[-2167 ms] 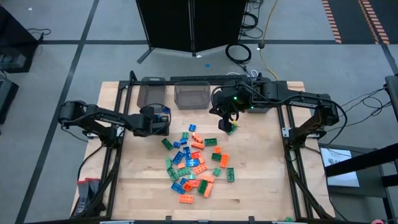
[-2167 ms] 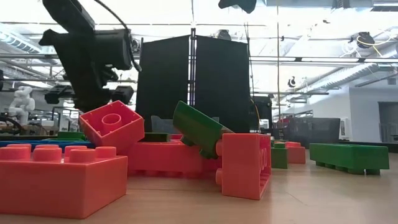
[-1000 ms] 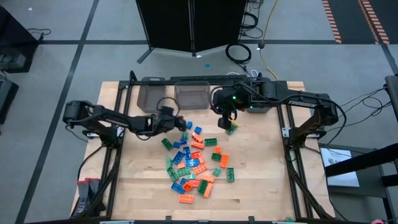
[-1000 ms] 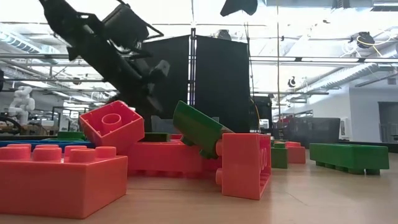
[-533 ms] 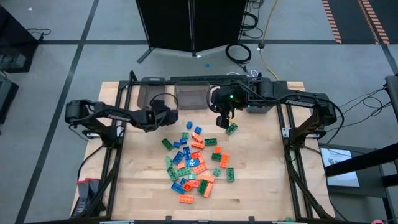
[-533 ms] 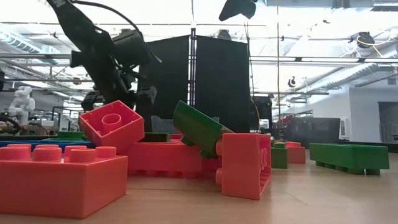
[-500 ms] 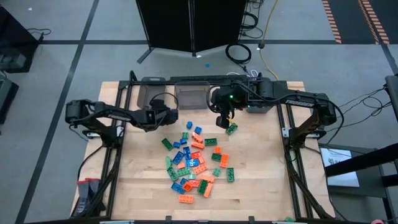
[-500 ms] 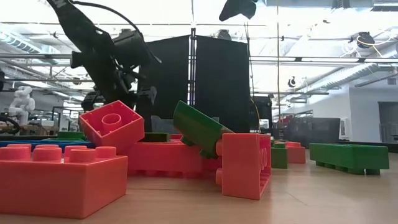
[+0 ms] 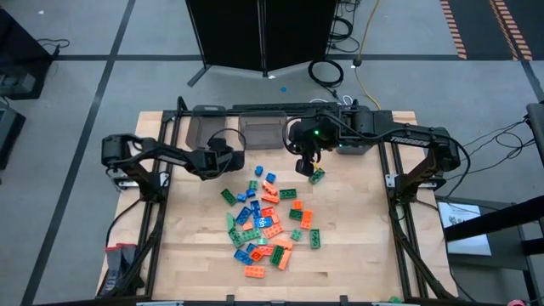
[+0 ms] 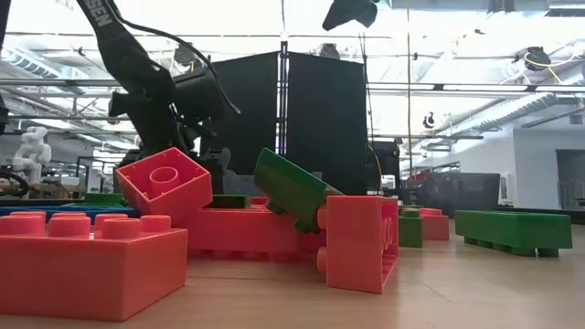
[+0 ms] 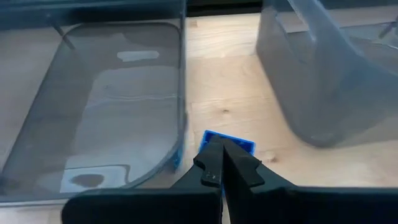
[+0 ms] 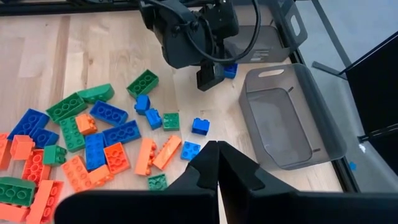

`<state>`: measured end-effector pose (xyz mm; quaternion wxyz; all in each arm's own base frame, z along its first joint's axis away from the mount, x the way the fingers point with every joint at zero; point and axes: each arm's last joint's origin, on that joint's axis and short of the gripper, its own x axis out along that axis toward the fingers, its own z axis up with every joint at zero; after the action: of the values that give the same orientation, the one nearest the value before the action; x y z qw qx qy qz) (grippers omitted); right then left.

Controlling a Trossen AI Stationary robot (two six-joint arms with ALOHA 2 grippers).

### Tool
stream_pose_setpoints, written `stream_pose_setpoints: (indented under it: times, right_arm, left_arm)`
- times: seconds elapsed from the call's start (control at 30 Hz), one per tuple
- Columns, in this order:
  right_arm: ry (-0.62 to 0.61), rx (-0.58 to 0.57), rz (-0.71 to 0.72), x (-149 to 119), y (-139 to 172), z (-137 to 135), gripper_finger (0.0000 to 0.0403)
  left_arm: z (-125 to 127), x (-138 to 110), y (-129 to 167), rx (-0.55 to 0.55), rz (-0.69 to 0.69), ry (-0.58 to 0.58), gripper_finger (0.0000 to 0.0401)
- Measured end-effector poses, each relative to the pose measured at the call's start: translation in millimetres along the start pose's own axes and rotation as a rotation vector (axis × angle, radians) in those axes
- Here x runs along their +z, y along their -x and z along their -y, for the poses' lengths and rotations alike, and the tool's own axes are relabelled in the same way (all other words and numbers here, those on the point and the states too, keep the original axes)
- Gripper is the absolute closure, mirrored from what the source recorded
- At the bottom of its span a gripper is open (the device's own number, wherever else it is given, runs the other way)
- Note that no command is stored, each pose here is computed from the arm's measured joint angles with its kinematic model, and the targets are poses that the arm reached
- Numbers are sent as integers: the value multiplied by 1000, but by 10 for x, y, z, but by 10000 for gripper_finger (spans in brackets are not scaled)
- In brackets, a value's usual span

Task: Sort blocks
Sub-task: Adjust the game pieces on the table

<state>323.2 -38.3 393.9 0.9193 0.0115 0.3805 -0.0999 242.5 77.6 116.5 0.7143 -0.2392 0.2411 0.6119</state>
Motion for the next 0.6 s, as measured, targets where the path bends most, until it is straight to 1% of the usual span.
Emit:
stream_pose_setpoints:
  times: [0.17,0.3,0.43,0.53,0.6]
  right_arm:
    - [4,0,0,0,0,0,403]
    - [5,1,0,0,0,0,403]
    - [6,26,0,0,0,-8,403]
    - [3,28,0,0,0,-11,403]
    - [-1,29,0,0,0,-11,403]
  left_arm:
    - [2,-21,-21,8,-2,-6,401]
    - [9,-49,-69,-6,-46,-3,401]
    - [74,-71,-101,-86,-121,22,401]
    - [129,-81,-71,-163,-180,43,401]
    - [185,-83,-9,-260,-249,57,401]
